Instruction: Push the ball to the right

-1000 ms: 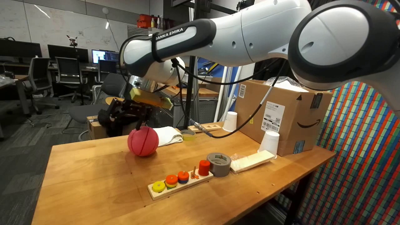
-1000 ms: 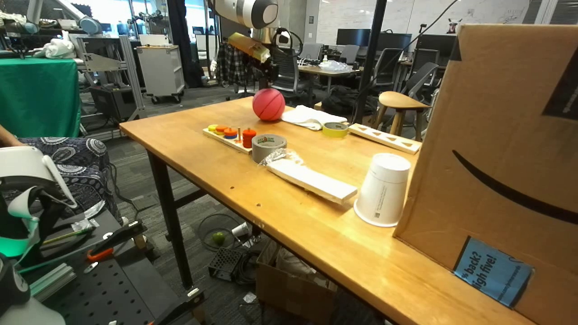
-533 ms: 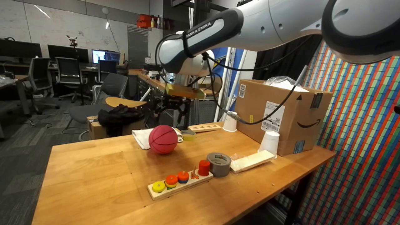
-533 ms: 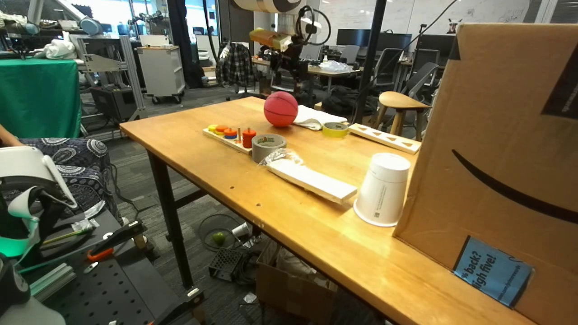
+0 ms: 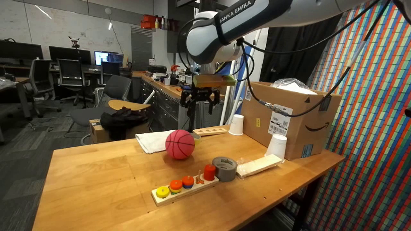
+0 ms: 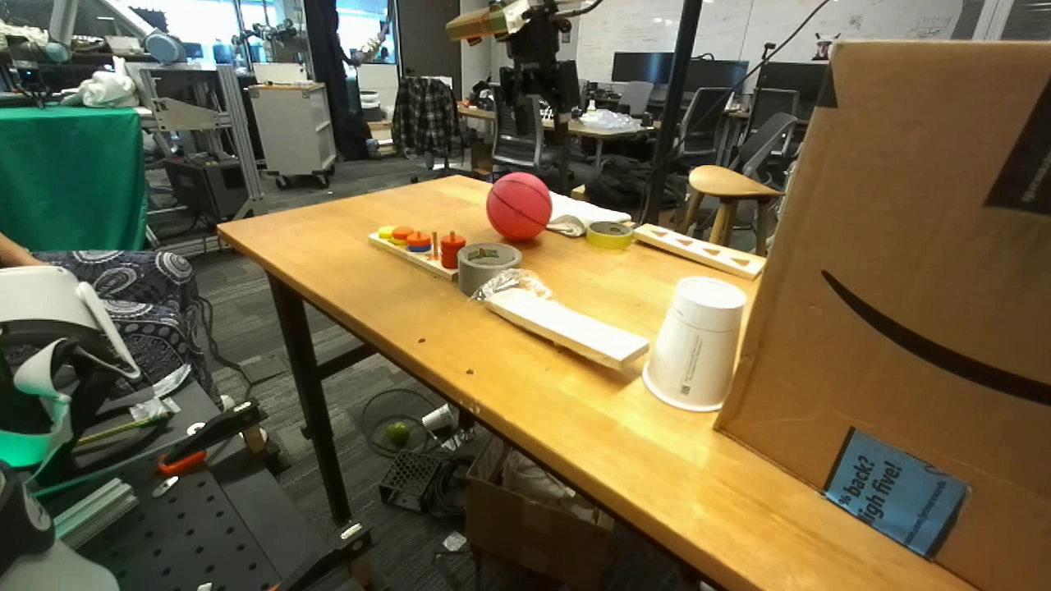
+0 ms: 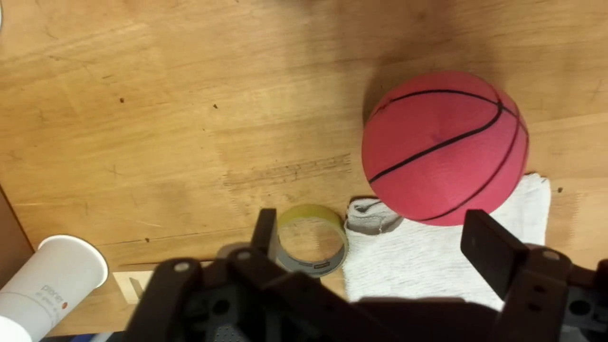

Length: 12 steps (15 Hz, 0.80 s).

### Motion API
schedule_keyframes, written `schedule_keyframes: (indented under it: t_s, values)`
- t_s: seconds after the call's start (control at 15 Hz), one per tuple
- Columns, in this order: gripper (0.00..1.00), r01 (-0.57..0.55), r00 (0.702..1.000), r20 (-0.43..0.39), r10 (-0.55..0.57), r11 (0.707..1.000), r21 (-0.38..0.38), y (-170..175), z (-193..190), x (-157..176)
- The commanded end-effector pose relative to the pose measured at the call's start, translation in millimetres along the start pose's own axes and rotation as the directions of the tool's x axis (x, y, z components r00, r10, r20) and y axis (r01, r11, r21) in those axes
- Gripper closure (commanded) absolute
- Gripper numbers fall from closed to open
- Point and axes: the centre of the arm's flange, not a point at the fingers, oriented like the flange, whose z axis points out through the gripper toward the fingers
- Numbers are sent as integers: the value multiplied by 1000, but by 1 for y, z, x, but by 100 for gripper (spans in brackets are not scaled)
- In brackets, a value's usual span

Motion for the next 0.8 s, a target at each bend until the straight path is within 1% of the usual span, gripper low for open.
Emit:
schedule_keyframes:
  t_s: [0.0,0.2,0.4,0.6,0.73]
  values:
    - [0,75,997,-29,-75,997,4,-34,-24,-36]
    - [0,158,987,-44,-157,987,28,-73,-31,-54]
    - [0,250,967,-55,-249,968,20,-105,-35,-69]
    - [0,314,948,-80,-309,947,68,-131,-36,-80]
    - [0,358,932,-98,-349,928,104,-151,-34,-86]
